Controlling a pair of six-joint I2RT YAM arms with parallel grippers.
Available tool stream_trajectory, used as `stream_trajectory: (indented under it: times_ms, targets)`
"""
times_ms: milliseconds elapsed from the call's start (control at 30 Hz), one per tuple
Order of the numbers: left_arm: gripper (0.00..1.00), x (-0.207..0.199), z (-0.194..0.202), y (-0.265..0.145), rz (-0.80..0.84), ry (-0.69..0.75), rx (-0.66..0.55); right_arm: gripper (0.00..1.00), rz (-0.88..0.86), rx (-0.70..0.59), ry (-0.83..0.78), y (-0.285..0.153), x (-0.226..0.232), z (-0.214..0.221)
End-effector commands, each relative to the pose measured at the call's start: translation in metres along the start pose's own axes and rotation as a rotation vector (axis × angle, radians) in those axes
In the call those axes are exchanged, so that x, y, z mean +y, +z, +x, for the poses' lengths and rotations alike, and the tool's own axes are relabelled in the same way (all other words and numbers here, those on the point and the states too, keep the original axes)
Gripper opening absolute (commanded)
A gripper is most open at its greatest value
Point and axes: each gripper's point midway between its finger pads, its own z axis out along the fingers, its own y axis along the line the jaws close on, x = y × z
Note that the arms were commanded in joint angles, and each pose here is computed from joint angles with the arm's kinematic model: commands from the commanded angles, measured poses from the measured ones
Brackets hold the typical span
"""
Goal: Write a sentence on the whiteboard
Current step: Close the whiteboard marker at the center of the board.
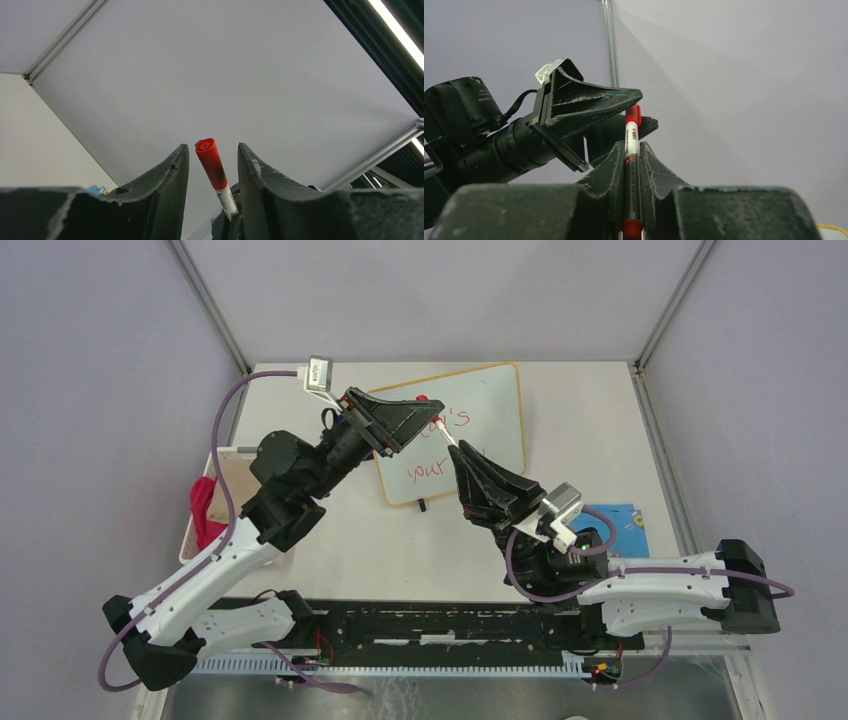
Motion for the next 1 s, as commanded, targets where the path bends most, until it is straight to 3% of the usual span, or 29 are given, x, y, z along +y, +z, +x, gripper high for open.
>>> stream_trajectory:
  times_ms: [0,533,967]
  targets:
    - [0.46,-0.0217,-0.0066,-0.0026,0.082,-0.033,-0.018,0.0,0.023,-0.035,0.033,0.0013,-0.0066,-0.0127]
    - [0.5,-0.0236,-0.0133,-0.0082,0.094,-0.061,-0.06,0.0,0.025,-0.035,0.035,-0.0007,-0.0087,-0.0128]
    - [0.37,-0.0197,-0.0154,-0.0078,0.082,-0.068,-0.073,0.0,0.024,-0.04,0.037,-0.0028,-0.0109,-0.0153]
